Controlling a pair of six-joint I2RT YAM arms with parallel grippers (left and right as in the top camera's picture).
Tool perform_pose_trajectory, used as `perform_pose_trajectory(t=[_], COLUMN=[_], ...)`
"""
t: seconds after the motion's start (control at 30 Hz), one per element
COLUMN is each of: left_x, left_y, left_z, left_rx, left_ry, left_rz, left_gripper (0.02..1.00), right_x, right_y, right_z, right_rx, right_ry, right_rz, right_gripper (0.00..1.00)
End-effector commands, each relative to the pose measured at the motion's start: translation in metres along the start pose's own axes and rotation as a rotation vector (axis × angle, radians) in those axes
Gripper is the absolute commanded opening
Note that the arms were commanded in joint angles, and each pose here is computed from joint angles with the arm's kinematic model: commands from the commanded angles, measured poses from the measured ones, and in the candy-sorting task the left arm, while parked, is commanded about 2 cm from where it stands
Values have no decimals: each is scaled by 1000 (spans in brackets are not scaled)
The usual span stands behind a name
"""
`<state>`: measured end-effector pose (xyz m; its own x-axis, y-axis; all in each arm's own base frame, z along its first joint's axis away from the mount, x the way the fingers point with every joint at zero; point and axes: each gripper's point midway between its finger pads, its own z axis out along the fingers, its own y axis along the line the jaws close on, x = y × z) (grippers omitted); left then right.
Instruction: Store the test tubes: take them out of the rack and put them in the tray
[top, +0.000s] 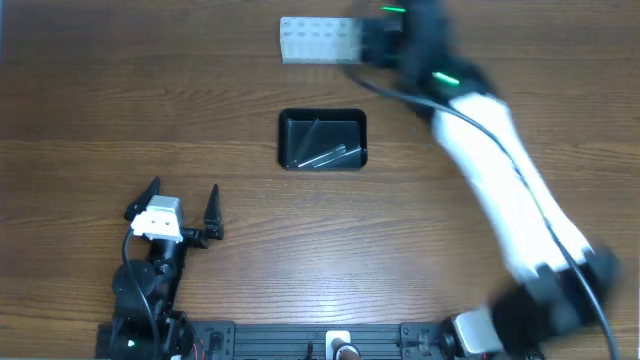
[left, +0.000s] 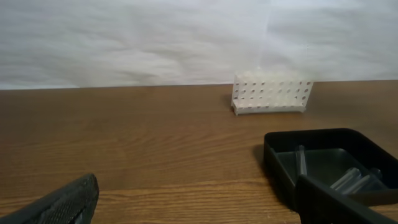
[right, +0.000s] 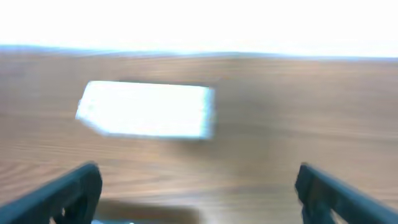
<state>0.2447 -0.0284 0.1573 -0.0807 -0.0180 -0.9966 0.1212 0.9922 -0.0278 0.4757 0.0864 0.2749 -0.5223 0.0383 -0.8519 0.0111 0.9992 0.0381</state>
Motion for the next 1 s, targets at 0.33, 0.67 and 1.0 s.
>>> perform_pose_trajectory(t=[0.33,0.67,1.0], left_x=[1,1,1], left_y=[0,0,0], left_z=[0,0,0], left_rx=[1,1,1], left_ry=[-1,-1,-1], left_rz=[11,11,11], left_gripper=[1000,1000,1000], right_x=[130,182,198], right_y=[-112,-118,-114], right_z=[-125,-143,-137], right_rx=[218,209,187], right_ry=[-170,-314,-415], right_rz=[-60,-28,-14], right_gripper=[993,993,991])
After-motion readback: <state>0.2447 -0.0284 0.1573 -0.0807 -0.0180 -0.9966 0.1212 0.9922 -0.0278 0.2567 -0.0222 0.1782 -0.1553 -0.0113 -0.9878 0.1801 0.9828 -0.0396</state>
